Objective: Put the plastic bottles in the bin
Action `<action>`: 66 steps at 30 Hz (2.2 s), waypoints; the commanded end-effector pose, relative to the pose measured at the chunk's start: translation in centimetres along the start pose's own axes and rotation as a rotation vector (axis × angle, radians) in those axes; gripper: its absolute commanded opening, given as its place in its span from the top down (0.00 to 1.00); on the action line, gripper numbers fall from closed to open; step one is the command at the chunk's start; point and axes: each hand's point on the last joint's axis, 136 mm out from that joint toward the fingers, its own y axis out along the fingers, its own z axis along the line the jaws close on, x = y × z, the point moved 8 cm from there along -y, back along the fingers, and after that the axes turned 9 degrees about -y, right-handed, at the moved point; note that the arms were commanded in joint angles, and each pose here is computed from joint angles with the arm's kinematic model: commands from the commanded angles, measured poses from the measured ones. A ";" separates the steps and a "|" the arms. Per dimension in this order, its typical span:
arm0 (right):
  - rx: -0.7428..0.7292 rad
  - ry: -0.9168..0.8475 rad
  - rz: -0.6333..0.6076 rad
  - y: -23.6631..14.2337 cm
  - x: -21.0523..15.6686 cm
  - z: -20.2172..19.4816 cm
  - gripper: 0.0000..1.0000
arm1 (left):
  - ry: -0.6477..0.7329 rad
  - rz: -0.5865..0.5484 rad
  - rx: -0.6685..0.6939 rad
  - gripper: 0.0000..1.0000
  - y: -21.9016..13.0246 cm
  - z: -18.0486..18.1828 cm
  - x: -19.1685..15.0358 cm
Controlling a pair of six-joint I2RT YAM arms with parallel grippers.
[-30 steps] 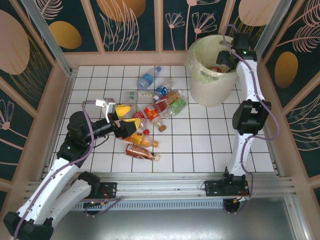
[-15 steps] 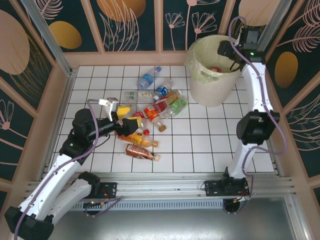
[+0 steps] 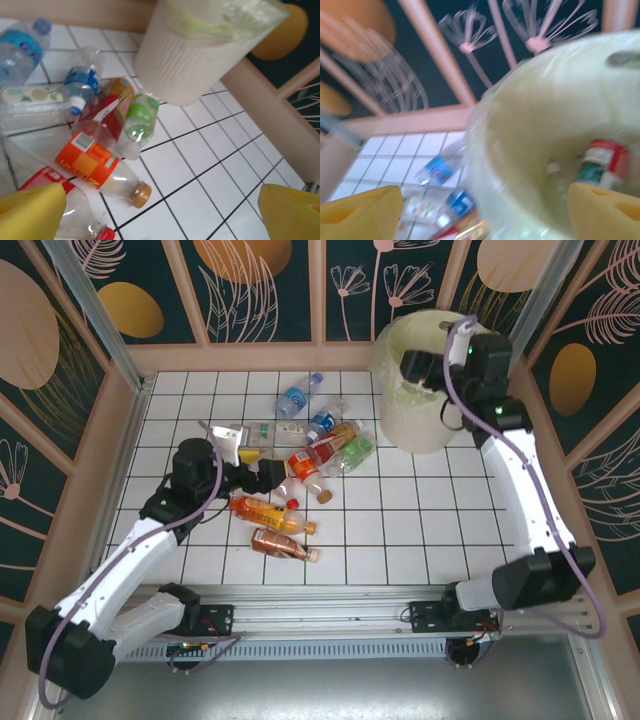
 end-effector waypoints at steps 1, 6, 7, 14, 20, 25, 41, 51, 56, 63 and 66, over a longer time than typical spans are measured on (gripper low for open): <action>0.216 0.011 -0.003 -2.1 -1.6 3.1 0.14 | -0.085 0.012 0.091 0.01 1.0 0.9 0.3; 0.379 -0.018 0.173 -2.2 -8.4 6.5 0.16 | -0.109 0.035 0.086 0.01 1.5 1.3 -0.2; 0.385 -0.024 0.205 -2.0 -9.8 7.2 0.16 | -0.092 0.042 0.064 0.01 1.4 1.1 -0.3; 0.356 -0.040 0.325 1.1 -16.7 9.5 0.20 | -0.042 0.092 -0.027 0.01 -0.6 -0.6 -0.9; 0.351 -0.106 0.399 4.8 -19.6 12.0 0.30 | -0.021 0.004 0.006 0.01 -3.5 -1.5 -0.4; 0.306 -0.182 0.475 8.5 -21.4 13.9 0.34 | -0.004 0.026 0.100 0.01 -5.0 -1.3 -0.7; 0.127 -0.343 0.692 16.9 -26.6 16.0 0.32 | 0.121 -0.066 -0.023 0.01 -6.3 -1.7 -2.1; 0.119 -0.372 0.759 18.1 -28.5 16.1 0.32 | 0.130 -0.054 -0.028 0.01 -6.2 -1.6 -2.3; 0.113 -0.385 0.787 18.5 -29.3 16.4 0.32 | 0.130 -0.051 -0.032 0.01 -6.2 -1.6 -2.3; 0.093 -0.386 0.804 19.2 -30.1 16.3 0.30 | 0.131 -0.053 -0.036 0.01 -6.2 -1.7 -2.3; 0.069 -0.400 0.820 19.7 -30.7 16.1 0.28 | 0.129 -0.051 -0.039 0.01 -6.1 -1.7 -2.3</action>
